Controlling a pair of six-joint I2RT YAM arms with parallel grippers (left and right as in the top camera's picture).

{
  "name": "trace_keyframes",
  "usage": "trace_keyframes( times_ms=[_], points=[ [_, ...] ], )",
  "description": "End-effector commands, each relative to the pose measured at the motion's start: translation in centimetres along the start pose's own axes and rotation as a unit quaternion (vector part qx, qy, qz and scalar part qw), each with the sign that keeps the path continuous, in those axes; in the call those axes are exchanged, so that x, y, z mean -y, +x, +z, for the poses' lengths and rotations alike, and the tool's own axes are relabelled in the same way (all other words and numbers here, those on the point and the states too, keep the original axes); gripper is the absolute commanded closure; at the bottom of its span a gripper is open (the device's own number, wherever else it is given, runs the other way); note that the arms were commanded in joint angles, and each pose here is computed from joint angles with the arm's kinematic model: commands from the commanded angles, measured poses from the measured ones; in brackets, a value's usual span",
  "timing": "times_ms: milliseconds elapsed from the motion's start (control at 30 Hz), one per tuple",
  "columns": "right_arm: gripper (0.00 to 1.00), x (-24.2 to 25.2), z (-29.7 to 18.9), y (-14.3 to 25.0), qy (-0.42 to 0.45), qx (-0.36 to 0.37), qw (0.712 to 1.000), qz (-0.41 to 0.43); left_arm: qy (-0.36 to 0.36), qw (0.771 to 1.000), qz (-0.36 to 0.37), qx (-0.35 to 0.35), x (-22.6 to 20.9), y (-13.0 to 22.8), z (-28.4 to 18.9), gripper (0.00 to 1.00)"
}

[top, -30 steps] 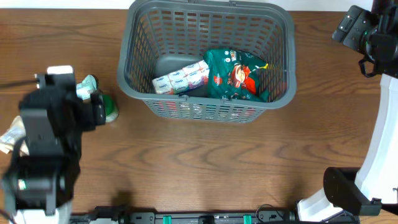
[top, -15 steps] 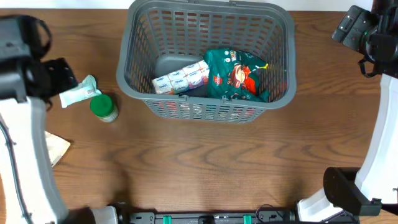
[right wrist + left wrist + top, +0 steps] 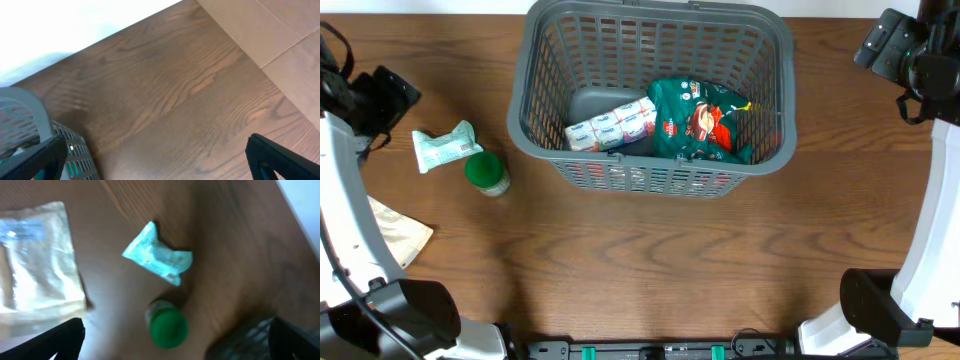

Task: Pack container
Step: 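Move the left gripper over the mint-green wipes pack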

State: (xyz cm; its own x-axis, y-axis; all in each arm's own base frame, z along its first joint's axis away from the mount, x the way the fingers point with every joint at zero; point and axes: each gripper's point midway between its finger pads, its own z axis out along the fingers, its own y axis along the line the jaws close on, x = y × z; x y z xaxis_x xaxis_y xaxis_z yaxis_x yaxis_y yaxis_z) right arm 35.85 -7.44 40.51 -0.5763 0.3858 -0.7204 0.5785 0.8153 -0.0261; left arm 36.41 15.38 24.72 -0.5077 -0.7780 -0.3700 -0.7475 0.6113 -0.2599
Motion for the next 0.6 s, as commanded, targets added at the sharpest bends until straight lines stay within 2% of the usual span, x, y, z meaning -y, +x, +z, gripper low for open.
trace_keyframes(
  times_ms=[0,67,267,567],
  points=[
    [0.01,0.5,-0.3,-0.3,0.007,0.008,1.000,0.011,0.022,0.999,-0.040,0.011,0.9,-0.8,-0.4,0.01],
    [0.01,0.5,-0.3,-0.3,0.007,0.008,1.000,0.011,0.020,0.998,-0.061,0.011,0.9,-1.0,-0.1,0.01],
    [0.01,0.5,-0.3,-0.3,0.007,0.008,1.000,0.011,-0.048,0.967,-0.247,-0.037,-1.1,1.3,3.2,0.01],
    [0.01,0.5,-0.3,-0.3,0.007,0.008,1.000,0.011,-0.132,0.936,-0.307,-0.112,-1.0,6.4,10.6,0.01]
  ],
)
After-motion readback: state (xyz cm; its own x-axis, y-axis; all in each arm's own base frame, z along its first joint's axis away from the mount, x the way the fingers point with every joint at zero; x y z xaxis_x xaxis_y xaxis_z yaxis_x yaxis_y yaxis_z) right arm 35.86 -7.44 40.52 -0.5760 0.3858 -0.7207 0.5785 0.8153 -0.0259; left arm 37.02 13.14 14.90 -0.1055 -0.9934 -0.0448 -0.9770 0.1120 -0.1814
